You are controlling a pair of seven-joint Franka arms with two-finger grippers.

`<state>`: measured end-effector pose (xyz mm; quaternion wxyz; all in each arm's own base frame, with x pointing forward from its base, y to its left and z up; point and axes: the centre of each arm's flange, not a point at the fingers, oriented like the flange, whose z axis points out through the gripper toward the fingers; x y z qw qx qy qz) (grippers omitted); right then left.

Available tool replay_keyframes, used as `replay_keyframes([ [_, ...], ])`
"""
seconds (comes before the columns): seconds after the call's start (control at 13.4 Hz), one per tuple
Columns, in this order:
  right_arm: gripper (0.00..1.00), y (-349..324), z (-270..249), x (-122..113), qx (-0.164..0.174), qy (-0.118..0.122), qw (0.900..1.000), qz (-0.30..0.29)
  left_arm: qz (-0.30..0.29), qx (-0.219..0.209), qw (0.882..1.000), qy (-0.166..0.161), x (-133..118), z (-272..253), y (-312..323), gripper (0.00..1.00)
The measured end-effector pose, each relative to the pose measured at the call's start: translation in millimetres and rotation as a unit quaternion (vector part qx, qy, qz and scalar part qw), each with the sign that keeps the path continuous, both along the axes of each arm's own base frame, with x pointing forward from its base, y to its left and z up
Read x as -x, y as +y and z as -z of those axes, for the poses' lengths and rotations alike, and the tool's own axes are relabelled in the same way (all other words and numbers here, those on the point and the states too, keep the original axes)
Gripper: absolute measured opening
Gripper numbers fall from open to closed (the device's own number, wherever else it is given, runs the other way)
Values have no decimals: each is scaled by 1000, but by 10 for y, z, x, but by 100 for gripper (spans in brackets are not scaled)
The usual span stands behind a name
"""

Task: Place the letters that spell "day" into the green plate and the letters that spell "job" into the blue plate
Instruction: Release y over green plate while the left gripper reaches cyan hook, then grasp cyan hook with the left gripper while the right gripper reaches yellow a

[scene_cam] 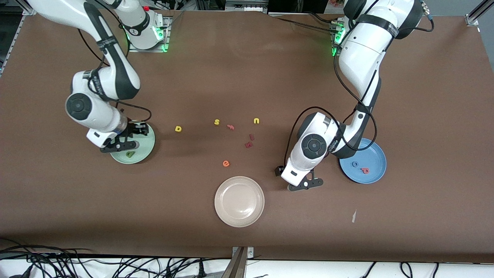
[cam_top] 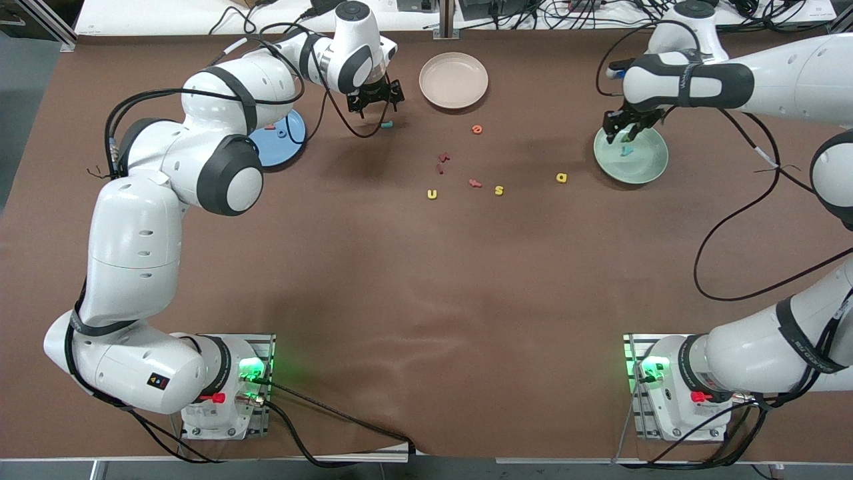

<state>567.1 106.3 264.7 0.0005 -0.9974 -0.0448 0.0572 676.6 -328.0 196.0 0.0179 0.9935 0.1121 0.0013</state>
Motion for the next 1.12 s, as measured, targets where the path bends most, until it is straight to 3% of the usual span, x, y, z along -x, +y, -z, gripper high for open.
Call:
replay_keyframes([
  [0.22, 60, 435, 72, 117, 3, 7, 996, 91, 6, -2, 1000, 5, 54, 75, -79, 98],
  [0.45, 60, 695, 218, 262, -5, -9, 989, 147, 16, 0, 1000, 2, 137, 137, -239, 95],
  [0.6, 60, 812, 395, 417, -17, -26, 987, 160, 18, 1, 1000, 1, 152, 188, -253, 94],
  [0.67, 60, 857, 464, 477, -20, -29, 986, 162, 17, 1, 1000, 0, 152, 211, -249, 88],
  [1.05, 60, 1033, 594, 585, -28, -35, 986, 160, 18, 0, 1000, 3, 171, 267, -244, 76],
  [1.12, 60, 1039, 625, 606, -29, -37, 986, 159, 18, -1, 1000, 4, 178, 275, -244, 70],
])
